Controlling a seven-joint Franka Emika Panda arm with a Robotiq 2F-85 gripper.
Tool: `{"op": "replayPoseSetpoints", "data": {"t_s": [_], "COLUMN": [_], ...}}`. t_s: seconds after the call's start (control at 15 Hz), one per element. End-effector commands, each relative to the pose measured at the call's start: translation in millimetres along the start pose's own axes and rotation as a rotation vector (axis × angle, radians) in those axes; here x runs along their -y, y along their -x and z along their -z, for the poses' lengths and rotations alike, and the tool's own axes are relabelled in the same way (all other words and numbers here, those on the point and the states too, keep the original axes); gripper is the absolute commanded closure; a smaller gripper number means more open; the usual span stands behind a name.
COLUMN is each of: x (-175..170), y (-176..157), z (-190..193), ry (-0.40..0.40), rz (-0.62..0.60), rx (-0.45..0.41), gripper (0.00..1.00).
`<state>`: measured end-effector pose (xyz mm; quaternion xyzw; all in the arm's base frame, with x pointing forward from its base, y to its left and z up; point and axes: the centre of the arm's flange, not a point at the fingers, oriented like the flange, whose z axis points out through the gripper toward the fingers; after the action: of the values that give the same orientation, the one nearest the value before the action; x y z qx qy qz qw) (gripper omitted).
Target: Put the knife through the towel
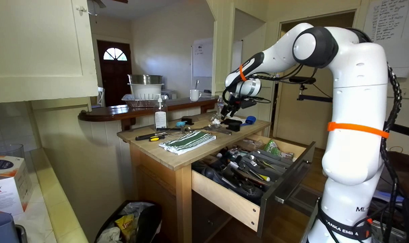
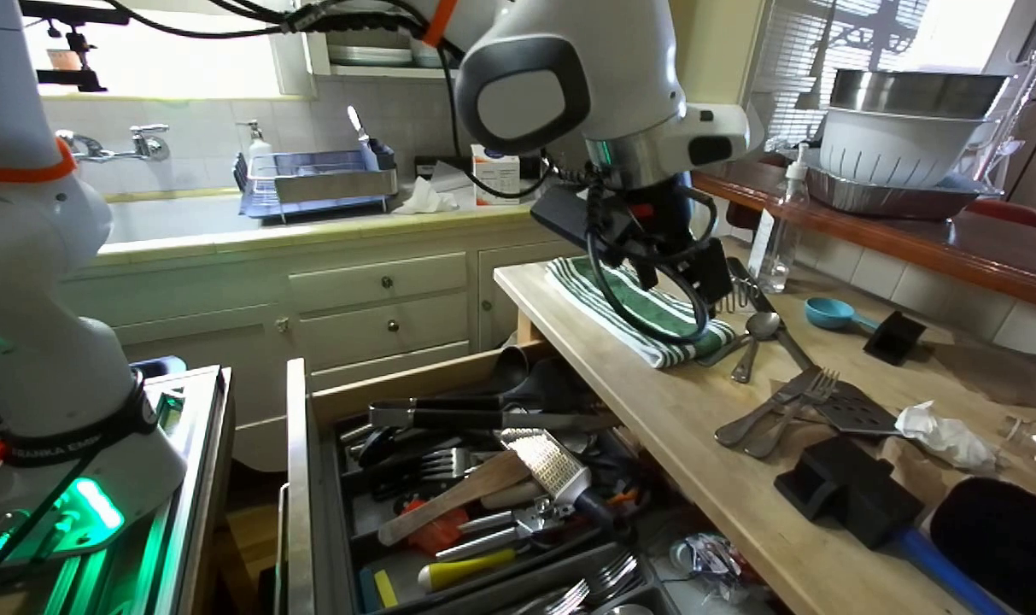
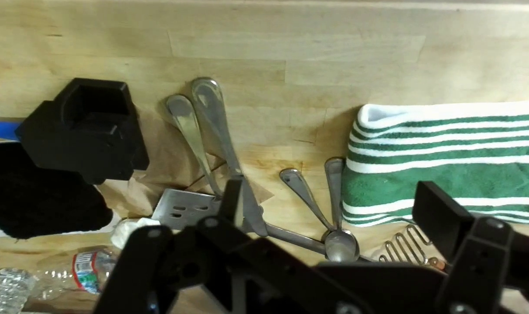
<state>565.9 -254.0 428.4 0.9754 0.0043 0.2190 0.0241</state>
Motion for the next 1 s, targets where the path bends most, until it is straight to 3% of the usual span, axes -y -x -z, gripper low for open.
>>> {"op": "replayPoseSetpoints", "data": {"t_s": [0.0,0.4,0.93], "x": [-2.9,-10.4,-38.6], "y": [-2.8,-12.1,-17.7], "z": [-10.2,-26.5,-78.8], "ry": [-0.014,-0.020,0.045], "rz": [-0.008,-0.024,-0.055], "rx": [0.001,0.002,-0.046], "gripper": [0.00,0.00,0.00]}}
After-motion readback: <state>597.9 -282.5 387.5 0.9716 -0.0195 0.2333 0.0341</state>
